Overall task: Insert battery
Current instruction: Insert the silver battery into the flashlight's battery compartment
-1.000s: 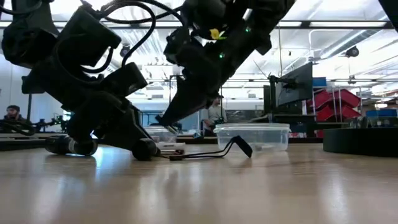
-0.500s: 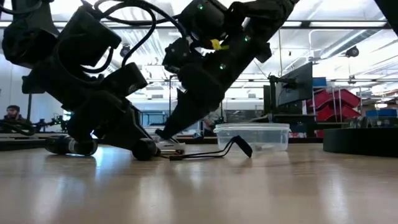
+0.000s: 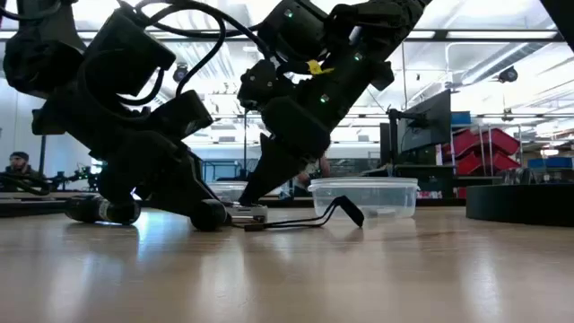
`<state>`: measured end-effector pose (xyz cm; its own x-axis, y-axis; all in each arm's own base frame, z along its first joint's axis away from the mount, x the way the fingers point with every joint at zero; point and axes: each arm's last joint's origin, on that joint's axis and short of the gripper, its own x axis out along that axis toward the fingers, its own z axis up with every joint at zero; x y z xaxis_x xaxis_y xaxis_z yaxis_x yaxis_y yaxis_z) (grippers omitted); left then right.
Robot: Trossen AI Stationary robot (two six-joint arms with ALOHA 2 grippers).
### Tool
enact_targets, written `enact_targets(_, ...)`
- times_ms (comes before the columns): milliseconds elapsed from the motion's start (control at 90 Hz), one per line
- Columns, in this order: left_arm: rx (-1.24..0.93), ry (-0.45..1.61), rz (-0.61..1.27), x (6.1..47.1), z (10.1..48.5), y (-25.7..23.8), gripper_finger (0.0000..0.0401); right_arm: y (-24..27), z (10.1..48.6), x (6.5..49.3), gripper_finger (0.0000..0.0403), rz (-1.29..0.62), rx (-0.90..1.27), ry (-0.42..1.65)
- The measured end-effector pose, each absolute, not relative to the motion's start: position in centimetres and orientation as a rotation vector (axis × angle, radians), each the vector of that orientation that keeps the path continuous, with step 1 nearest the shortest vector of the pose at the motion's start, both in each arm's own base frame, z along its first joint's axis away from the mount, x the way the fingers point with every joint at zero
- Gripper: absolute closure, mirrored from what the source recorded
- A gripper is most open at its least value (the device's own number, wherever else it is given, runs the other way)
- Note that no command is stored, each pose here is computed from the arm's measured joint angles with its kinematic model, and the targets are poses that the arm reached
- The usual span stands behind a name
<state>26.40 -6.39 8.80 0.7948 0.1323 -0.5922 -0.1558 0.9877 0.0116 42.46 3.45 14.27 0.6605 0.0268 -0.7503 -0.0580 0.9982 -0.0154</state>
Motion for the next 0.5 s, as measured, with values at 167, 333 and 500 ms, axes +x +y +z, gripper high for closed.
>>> enact_targets(167, -0.038, 0.633, 0.155, 26.4, 8.8, -6.4, 0.0326, 3.5, 14.9, 42.7, 0.0402, 0.046, -0.038, 0.832)
enact_targets(333, -0.038, 0.633, 0.155, 26.4, 8.8, -6.4, 0.0326, 3.7, 15.8, 43.4, 0.0402, 0.049, -0.035, 0.774)
enact_targets(500, -0.039, 0.633, 0.155, 26.4, 8.8, -6.4, 0.0326, 3.8, 15.1, 43.9, 0.0403, 0.048, -0.017, 0.752)
